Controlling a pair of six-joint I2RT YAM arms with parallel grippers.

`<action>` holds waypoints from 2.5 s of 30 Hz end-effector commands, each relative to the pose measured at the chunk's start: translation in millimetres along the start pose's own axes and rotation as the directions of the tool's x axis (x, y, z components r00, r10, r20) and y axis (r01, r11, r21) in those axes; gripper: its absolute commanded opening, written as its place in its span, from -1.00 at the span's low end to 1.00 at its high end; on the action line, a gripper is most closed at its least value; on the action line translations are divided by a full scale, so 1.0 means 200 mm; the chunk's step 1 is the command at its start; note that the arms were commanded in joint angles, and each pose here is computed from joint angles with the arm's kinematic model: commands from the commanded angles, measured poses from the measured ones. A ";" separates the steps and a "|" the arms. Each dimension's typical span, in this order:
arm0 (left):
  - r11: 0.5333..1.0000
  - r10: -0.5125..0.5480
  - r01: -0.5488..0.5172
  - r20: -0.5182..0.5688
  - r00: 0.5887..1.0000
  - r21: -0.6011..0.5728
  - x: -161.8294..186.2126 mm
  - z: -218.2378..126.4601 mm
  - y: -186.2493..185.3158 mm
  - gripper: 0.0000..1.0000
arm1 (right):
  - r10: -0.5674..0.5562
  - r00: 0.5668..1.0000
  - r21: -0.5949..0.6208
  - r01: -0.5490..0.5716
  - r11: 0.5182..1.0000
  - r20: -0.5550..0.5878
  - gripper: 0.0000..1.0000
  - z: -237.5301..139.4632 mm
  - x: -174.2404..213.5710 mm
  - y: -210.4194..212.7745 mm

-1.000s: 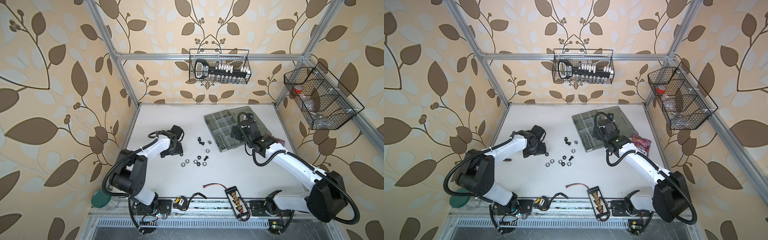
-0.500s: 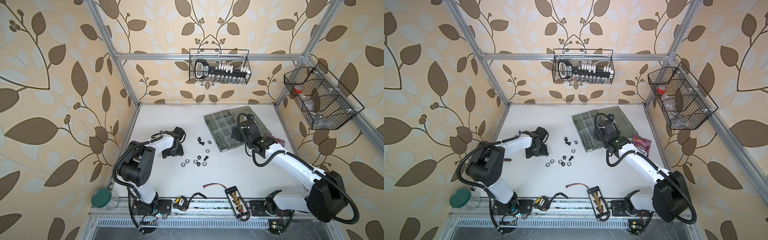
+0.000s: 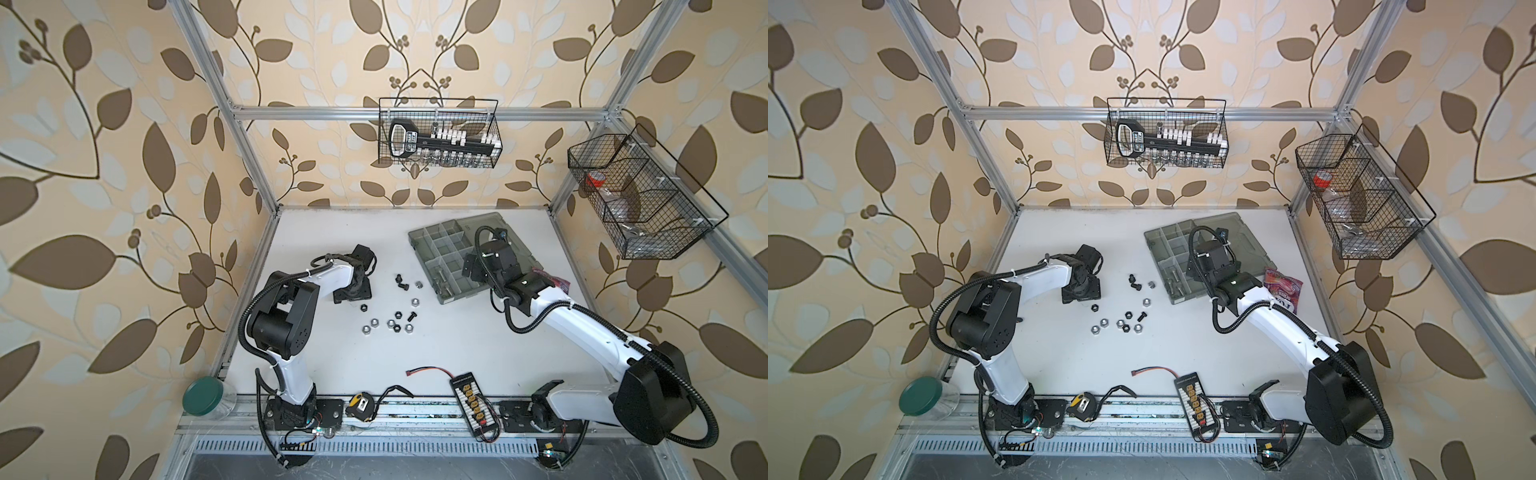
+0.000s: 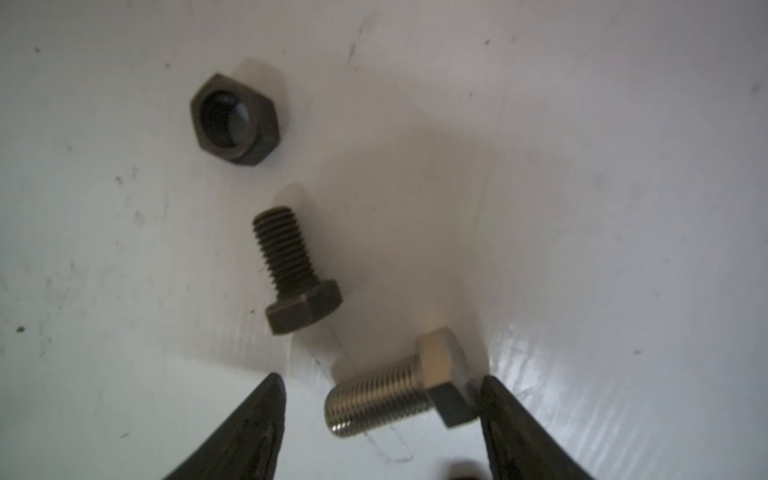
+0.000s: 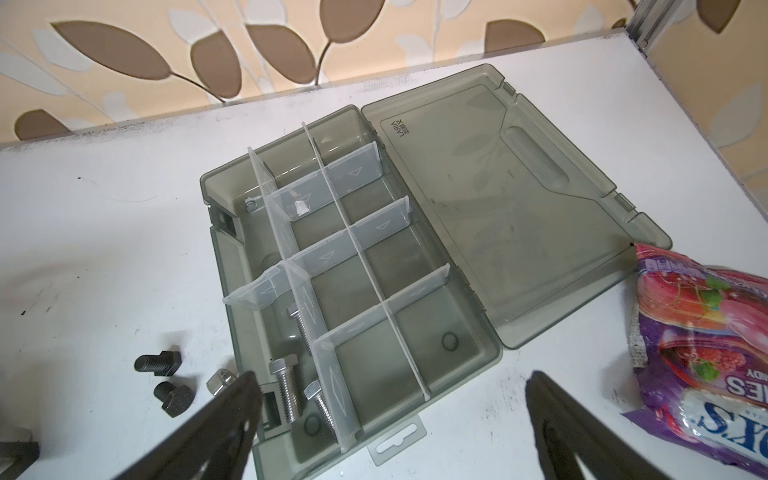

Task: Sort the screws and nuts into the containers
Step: 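Close the left gripper on the silver bolt and lift it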

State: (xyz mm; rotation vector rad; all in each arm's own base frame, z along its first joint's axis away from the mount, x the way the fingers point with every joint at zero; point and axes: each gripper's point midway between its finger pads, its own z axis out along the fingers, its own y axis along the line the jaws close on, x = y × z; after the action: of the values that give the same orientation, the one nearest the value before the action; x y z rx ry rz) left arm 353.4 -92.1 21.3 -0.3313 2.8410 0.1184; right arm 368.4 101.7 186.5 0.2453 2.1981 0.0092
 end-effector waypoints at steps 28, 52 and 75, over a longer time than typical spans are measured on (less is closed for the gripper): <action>0.998 0.004 0.005 -0.135 0.991 0.067 0.24 0.02 0.01 0.05 | 0.007 1.000 -0.010 -0.007 1.000 0.003 0.99 0.00 0.01 0.00; 0.999 0.032 -0.030 -0.094 0.995 0.027 0.12 0.07 -0.02 -0.36 | 0.013 1.000 -0.009 -0.012 1.000 0.020 0.99 -0.01 0.00 -0.01; 0.997 0.033 -0.031 -0.033 0.999 0.071 0.02 -0.01 -0.09 -0.94 | 0.016 0.999 -0.022 -0.015 1.000 0.032 0.99 -0.02 -0.03 0.01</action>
State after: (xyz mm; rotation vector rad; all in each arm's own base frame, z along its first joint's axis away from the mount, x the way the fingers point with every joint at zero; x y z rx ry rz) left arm 363.6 -110.0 19.3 -0.2948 2.8529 0.0038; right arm 368.0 102.8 186.4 0.2455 2.1826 0.0296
